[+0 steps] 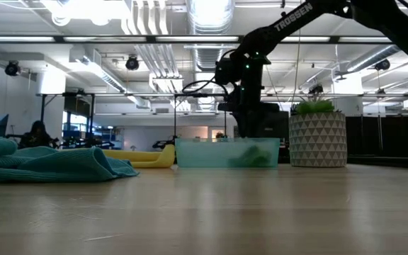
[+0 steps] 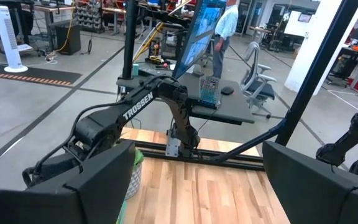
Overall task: Fold microfiber towels
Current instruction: Put the light green microfiber cloth into the blue bin, then fold the blue microfiber cloth
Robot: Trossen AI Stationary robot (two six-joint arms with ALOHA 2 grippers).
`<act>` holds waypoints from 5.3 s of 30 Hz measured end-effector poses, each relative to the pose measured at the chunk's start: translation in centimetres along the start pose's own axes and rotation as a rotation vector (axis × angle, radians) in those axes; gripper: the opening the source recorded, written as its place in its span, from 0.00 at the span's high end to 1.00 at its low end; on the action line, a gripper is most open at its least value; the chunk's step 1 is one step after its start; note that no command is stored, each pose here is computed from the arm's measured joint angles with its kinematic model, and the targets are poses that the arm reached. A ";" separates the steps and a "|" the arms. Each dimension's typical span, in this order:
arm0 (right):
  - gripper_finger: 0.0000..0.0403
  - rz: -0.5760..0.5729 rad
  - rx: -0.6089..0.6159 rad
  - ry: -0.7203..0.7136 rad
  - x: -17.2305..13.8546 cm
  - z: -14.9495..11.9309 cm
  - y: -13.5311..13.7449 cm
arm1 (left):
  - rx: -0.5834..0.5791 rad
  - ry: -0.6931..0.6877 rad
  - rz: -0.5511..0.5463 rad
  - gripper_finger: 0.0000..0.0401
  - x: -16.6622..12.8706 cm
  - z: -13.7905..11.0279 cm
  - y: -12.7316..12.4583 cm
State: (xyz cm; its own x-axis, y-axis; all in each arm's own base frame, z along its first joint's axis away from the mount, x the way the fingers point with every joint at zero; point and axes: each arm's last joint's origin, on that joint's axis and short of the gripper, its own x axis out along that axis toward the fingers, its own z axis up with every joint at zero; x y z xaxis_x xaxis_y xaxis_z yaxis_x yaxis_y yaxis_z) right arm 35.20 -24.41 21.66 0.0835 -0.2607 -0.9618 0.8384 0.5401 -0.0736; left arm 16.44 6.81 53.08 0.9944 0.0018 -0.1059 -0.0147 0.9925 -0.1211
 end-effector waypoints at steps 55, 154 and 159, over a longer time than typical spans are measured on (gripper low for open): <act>0.98 0.166 -0.533 0.124 4.6 -1.6 3.6 | -0.051 -0.007 -0.018 0.16 0.9 -0.6 0.4; 0.98 0.916 -0.209 -0.788 -11.2 -21.7 3.0 | -0.460 1.017 -0.058 0.16 4.7 -22.6 2.5; 0.98 0.985 -0.169 -0.783 -9.7 -22.5 4.0 | -0.504 1.156 -0.072 0.16 4.1 -27.7 2.0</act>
State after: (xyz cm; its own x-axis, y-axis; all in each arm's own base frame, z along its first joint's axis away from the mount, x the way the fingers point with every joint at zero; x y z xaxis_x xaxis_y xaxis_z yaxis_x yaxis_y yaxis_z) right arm 25.59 -1.69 24.70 0.9736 -0.0622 -0.2198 0.1660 0.8537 0.4936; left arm 17.63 5.45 25.03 0.3264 -0.4100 -0.8517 -0.2559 0.8290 -0.4972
